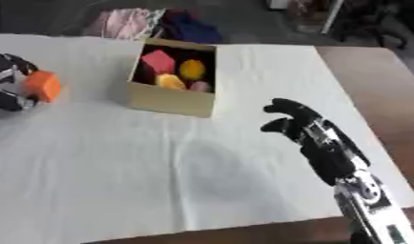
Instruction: Pick up objects on the table and place them in the box.
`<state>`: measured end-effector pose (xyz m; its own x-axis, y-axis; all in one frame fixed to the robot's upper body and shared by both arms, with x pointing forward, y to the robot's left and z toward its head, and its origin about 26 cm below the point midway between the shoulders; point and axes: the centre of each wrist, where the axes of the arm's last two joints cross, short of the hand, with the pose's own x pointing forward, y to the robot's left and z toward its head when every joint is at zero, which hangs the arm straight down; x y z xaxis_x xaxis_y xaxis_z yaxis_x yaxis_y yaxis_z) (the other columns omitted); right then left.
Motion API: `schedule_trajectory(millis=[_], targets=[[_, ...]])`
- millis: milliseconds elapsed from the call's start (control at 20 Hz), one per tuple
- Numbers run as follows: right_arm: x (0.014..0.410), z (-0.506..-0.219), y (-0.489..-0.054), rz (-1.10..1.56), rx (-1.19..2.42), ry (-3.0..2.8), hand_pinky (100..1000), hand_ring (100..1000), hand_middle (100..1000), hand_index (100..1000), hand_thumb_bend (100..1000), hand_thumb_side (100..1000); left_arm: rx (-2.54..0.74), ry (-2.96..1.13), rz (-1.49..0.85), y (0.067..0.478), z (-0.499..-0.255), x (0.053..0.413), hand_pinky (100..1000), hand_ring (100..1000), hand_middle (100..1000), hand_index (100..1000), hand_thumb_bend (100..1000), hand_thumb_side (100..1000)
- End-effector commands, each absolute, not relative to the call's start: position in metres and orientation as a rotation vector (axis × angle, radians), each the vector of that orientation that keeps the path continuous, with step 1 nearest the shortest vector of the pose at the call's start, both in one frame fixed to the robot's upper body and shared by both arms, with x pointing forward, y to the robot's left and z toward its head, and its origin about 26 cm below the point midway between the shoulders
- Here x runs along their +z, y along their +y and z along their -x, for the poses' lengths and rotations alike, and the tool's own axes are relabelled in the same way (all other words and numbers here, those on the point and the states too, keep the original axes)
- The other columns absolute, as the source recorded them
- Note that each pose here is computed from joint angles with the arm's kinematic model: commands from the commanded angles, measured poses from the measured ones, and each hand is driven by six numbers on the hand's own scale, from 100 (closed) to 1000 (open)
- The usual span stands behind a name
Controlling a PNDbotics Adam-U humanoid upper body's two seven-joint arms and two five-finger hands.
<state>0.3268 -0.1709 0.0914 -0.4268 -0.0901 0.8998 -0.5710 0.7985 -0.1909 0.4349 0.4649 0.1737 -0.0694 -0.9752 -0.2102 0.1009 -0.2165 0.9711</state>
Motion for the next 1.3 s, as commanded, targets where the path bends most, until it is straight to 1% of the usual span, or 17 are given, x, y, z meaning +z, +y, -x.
schedule_trajectory(millis=[50, 200, 500, 650, 800, 850, 900, 1050, 1300], targets=[[0.098, -0.329, -0.174, -0.485, 0.602, -1.981, 825, 695, 808, 887, 100, 829, -1.420, -1.116, -1.317, 0.471, -0.433, 0.192, 659, 536, 613, 731, 177, 258], [0.098, -0.329, -0.174, -0.482, 0.602, -1.981, 826, 695, 808, 887, 100, 827, -1.406, -1.163, -1.335, 0.472, -0.432, 0.202, 656, 529, 605, 727, 157, 247], [0.098, -0.329, -0.175, -0.477, 0.607, -1.979, 826, 695, 808, 888, 100, 825, -1.410, -1.314, -1.345, 0.464, -0.433, 0.238, 650, 517, 591, 724, 109, 223], [0.097, -0.329, -0.176, -0.475, 0.610, -1.977, 826, 695, 809, 888, 100, 823, -1.460, -1.417, -1.332, 0.447, -0.435, 0.259, 653, 516, 591, 726, 118, 213], [0.096, -0.329, -0.175, -0.478, 0.612, -1.974, 826, 695, 809, 888, 100, 822, -1.531, -1.540, -1.290, 0.419, -0.442, 0.277, 654, 515, 592, 728, 120, 206], [0.096, -0.329, -0.175, -0.479, 0.613, -1.974, 826, 695, 809, 888, 100, 822, -1.553, -1.575, -1.272, 0.409, -0.444, 0.281, 654, 514, 592, 729, 137, 513], [0.096, -0.329, -0.175, -0.482, 0.613, -1.974, 826, 695, 809, 888, 100, 822, -1.577, -1.614, -1.246, 0.398, -0.447, 0.285, 654, 514, 592, 729, 108, 203], [0.096, -0.329, -0.173, -0.491, 0.615, -1.971, 826, 695, 809, 888, 100, 822, -1.633, -1.687, -1.171, 0.365, -0.456, 0.290, 657, 518, 597, 734, 103, 205], [0.096, -0.328, -0.169, -0.511, 0.619, -1.967, 826, 694, 809, 888, 100, 825, -1.717, -1.723, -1.062, 0.318, -0.473, 0.277, 668, 532, 617, 753, 100, 213]])
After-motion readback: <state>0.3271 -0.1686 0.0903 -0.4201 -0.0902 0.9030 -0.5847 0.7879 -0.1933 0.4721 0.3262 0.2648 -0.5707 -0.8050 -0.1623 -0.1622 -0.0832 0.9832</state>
